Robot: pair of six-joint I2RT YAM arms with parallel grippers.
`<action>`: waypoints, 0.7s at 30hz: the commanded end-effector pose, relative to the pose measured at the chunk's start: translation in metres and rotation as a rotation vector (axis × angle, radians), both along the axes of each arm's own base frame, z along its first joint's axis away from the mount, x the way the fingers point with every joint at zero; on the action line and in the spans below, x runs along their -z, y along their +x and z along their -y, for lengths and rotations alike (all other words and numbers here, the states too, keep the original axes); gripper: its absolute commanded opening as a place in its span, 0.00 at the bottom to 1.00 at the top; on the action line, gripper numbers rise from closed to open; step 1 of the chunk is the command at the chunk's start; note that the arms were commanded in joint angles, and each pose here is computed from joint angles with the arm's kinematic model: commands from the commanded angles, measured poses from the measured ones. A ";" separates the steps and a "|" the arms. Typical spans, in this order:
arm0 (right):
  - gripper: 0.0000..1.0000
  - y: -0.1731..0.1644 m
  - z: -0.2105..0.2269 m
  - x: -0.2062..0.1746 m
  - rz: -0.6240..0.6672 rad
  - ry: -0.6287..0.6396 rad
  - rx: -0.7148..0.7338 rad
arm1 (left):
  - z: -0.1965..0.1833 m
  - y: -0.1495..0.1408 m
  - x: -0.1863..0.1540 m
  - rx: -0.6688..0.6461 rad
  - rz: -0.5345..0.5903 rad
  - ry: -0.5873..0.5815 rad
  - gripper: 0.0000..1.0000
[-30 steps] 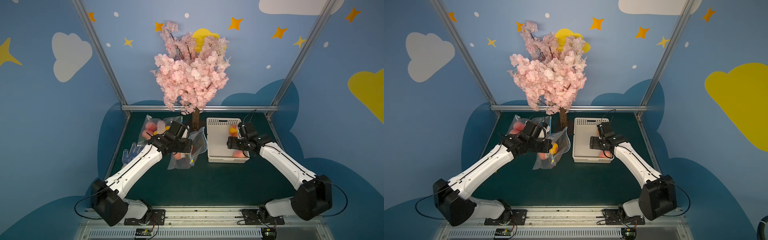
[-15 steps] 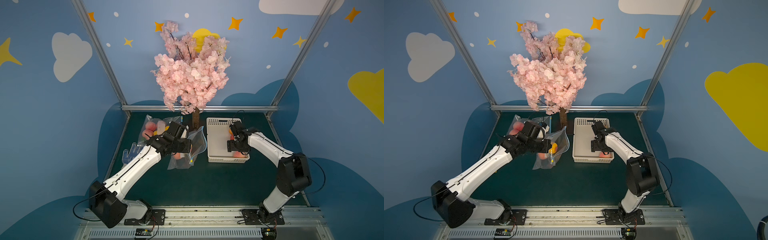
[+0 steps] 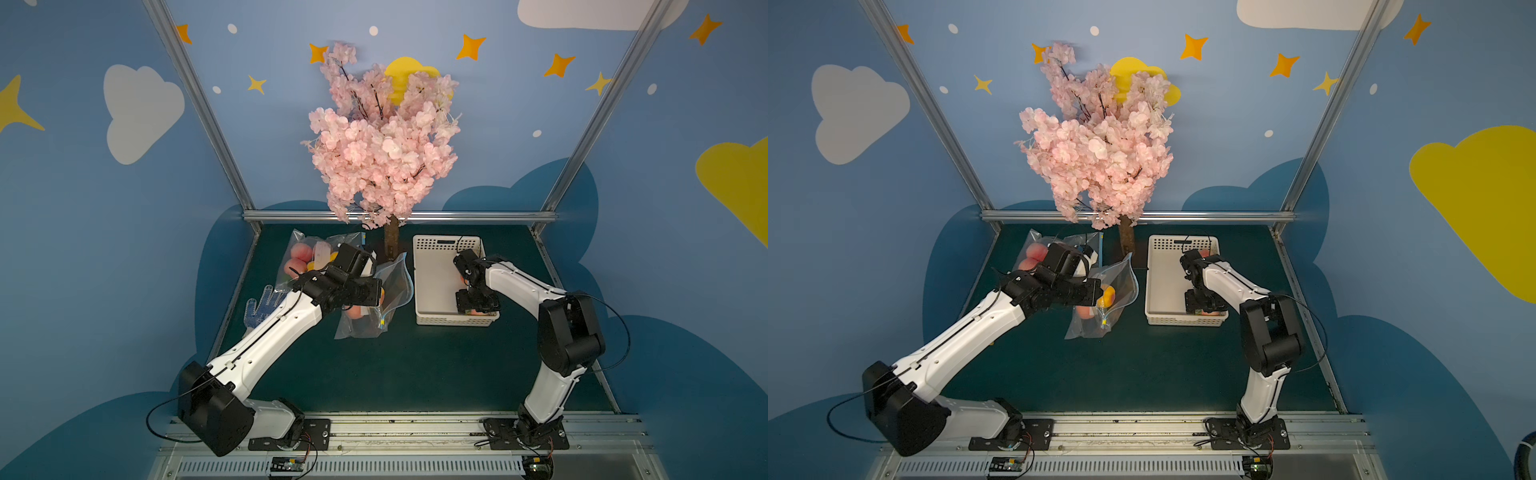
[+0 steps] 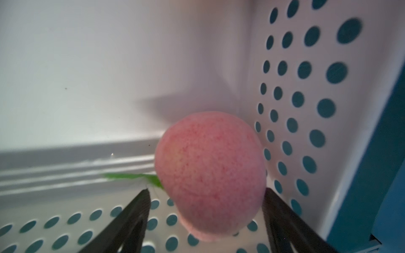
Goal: Place the peach in a zip-top bag and seal the zipper
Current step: Pick up the peach from the basket, then place the peach in the zipper food storage bag.
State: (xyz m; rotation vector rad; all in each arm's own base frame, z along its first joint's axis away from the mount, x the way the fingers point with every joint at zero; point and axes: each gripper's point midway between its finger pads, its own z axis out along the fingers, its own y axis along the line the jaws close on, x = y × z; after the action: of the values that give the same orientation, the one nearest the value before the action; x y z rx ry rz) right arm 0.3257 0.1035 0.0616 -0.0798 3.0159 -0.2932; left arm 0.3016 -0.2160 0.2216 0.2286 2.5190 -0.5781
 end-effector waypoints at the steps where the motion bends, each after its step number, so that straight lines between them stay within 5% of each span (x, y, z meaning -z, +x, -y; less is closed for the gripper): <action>1: 0.69 -0.006 0.000 0.008 -0.043 0.004 0.014 | -0.001 -0.001 -0.005 0.002 0.008 -0.020 0.03; 5: 0.52 0.000 -0.004 -0.002 -0.004 0.032 0.013 | -0.001 -0.001 -0.006 0.003 0.010 -0.021 0.03; 10: 0.49 0.010 -0.021 -0.040 0.102 0.154 -0.017 | 0.000 0.000 -0.007 0.005 0.010 -0.029 0.03; 21: 0.49 -0.022 -0.154 -0.192 0.366 0.919 -0.400 | 0.007 0.000 -0.015 0.024 0.011 -0.068 0.03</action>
State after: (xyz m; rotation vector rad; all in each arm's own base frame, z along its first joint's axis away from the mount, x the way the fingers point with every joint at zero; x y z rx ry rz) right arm 0.3206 0.2091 0.2089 -0.3026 2.5901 0.6452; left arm 0.3006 -0.2196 0.2234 0.2340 2.5193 -0.6268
